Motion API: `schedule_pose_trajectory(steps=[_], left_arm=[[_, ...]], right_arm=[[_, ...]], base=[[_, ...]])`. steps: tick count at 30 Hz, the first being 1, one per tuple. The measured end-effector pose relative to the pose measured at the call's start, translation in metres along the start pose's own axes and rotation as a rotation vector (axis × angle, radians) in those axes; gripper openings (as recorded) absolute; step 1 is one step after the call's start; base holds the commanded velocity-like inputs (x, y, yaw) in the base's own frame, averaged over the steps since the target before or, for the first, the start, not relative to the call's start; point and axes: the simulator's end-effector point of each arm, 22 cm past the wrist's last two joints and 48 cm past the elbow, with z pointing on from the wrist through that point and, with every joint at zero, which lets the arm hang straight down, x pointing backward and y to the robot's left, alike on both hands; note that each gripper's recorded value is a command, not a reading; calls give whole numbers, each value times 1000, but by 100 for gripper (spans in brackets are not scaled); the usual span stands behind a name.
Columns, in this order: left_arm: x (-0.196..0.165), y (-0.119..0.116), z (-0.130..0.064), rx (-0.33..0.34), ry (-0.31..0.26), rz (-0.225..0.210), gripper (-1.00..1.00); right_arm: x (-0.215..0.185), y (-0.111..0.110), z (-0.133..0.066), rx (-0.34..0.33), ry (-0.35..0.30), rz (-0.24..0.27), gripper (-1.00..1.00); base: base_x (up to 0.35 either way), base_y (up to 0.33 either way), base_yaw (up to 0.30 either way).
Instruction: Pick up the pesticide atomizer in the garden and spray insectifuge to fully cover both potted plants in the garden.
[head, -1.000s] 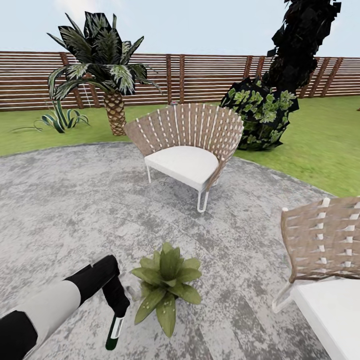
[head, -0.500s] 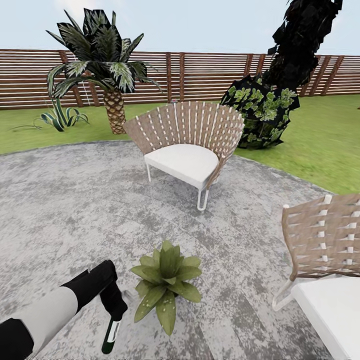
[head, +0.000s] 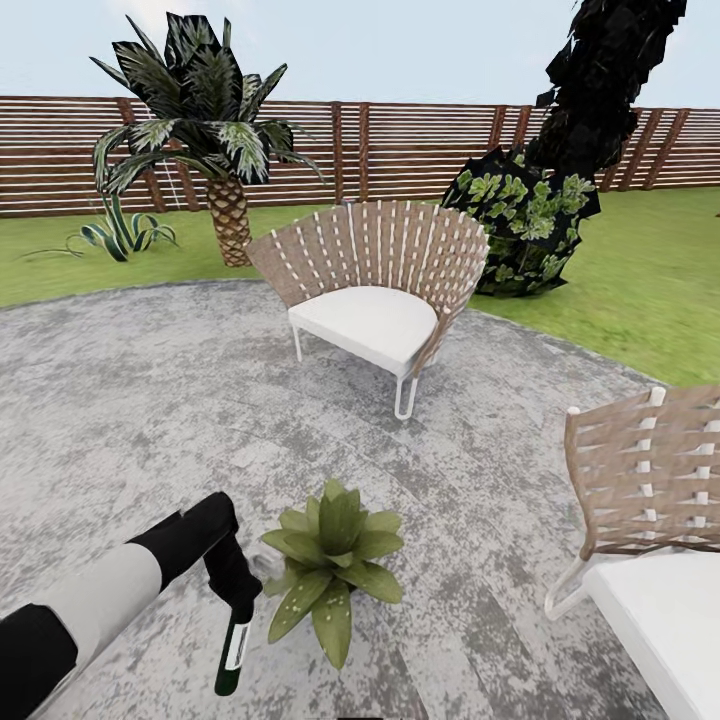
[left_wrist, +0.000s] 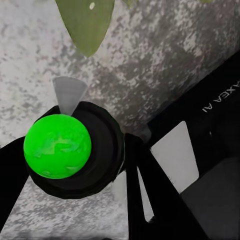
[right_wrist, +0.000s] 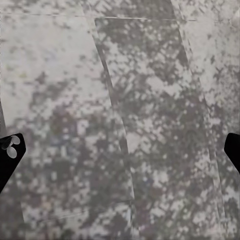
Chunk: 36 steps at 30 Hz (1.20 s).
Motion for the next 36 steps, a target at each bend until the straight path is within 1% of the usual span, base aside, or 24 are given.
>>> schedule_pose_trajectory(steps=[2, 3, 4, 5, 8, 10, 13, 19, 21, 23, 24, 26, 27, 30, 32, 34, 36], left_arm=[[5, 5, 3, -37, 29, 20, -100], [4, 5, 5, -65, 47, 41, -100], [1, 0, 7, -77, 56, 59, -100], [-1, -2, 8, -83, 61, 69, -100], [1, 3, 5, -90, 61, 62, -100], [7, 10, 5, -93, 65, 47, -100], [8, 10, 5, -90, 65, 42, -100], [7, 6, 8, -87, 69, 47, -100], [11, 9, 8, -88, 74, 38, -100], [21, 7, 19, -76, 95, 28, -100], [32, 6, 34, -66, 122, 28, -100], [57, -9, 59, -31, 160, 16, -100], [60, -10, 63, -26, 163, 15, -100], [45, -29, 66, 17, 124, 8, -100], [35, -39, 66, 35, 101, 12, -100], [26, -46, 67, 32, 87, 21, -100], [24, -42, 67, 12, 83, 24, -100]], right_arm=[[0, 0, 0, 0, 0, 0, 100], [0, 0, 0, 0, 0, 0, 100], [0, 0, 0, 0, 0, 0, 100], [0, 0, 0, 0, 0, 0, 100], [0, 0, 0, 0, 0, 0, 100], [0, -1, 0, 2, -1, 1, 100], [-1, -1, 0, 3, -1, 1, 100], [0, -1, 0, 5, 0, 2, 100], [0, -1, 0, 5, -1, 2, 100], [0, -2, 0, 5, -1, 2, 100], [1, -1, 2, 3, 4, -2, 100], [1, -7, 1, 8, 1, -5, 100], [2, -8, 1, 10, 1, -7, 100], [2, -10, 2, 11, 1, -8, 100], [2, -10, 2, 11, 1, -8, 100], [2, -10, 2, 11, 1, -9, 100], [2, -10, 2, 11, 1, -9, 100]], base=[[0, 0, 0], [0, 0, 47], [0, 0, 175], [0, 0, 212], [0, 0, 205], [0, -167, 35], [-40, -240, 9], [-256, -177, 1], [-40, -22, 0], [-13, -7, 0], [-4, -2, 0], [-1, 0, 0], [0, 0, 0], [0, 0, 0], [0, 0, 0], [0, 0, 0], [0, 0, 0]])
